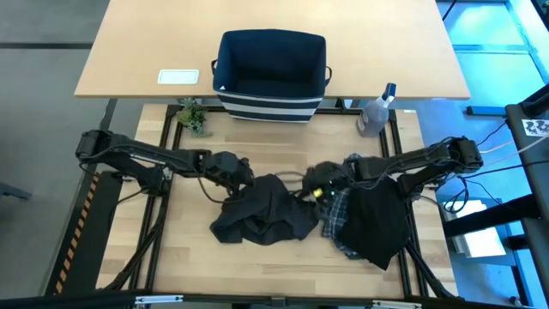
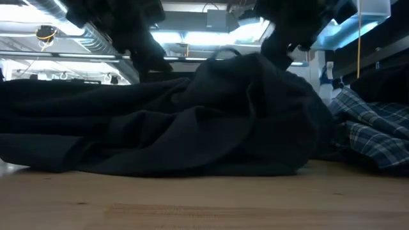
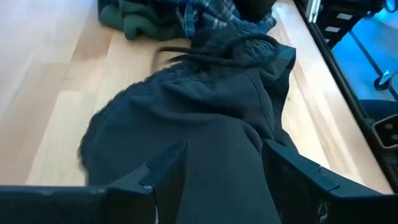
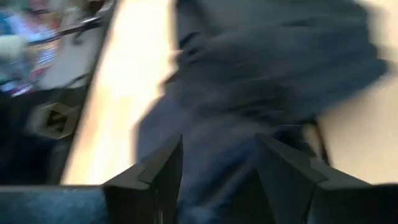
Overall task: Fold Laundry from Bin
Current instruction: Fold the black shorts
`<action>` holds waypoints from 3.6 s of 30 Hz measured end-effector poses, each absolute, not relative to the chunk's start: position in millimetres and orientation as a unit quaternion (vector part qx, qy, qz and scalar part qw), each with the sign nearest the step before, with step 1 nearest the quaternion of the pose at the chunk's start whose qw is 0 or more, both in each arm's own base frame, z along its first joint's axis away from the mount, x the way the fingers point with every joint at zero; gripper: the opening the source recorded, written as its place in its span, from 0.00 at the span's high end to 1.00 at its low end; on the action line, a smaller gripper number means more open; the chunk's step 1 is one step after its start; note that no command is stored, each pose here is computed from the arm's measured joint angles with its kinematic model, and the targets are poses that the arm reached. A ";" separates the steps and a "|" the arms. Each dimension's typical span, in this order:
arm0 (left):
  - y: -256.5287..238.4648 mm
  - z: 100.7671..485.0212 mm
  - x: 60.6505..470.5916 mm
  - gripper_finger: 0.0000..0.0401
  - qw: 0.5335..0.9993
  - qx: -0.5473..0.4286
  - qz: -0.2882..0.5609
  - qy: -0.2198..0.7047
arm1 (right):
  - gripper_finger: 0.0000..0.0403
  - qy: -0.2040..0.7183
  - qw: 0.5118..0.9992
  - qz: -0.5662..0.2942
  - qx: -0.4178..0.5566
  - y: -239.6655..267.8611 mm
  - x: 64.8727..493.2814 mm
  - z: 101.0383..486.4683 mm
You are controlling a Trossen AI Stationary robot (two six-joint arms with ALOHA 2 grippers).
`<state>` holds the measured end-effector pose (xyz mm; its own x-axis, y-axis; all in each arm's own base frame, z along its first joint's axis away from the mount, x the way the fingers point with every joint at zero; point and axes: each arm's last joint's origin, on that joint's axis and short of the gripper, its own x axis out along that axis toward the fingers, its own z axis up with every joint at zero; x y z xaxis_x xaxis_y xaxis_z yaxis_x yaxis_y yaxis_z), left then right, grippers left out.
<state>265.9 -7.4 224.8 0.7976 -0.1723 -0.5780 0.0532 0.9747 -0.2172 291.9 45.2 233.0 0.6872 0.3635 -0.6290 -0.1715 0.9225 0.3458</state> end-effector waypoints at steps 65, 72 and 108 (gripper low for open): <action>24.7 231.8 300.7 0.99 0.962 0.104 -0.220 0.124 | 0.52 0.371 0.921 0.046 0.111 5.7 291.0 231.7; -8.3 268.6 267.8 1.00 0.956 0.227 -0.128 0.136 | 0.52 0.271 0.953 0.096 0.097 7.0 300.2 251.1; -63.0 287.3 251.8 1.00 0.955 0.252 -0.128 0.090 | 0.80 0.061 0.985 0.112 -0.121 34.9 345.9 244.2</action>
<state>251.8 -63.0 287.3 0.9512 -0.1983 -0.2365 0.2891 0.8404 0.4584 345.9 34.9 244.2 0.9677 0.2049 -0.1470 -0.2343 0.9460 -0.2239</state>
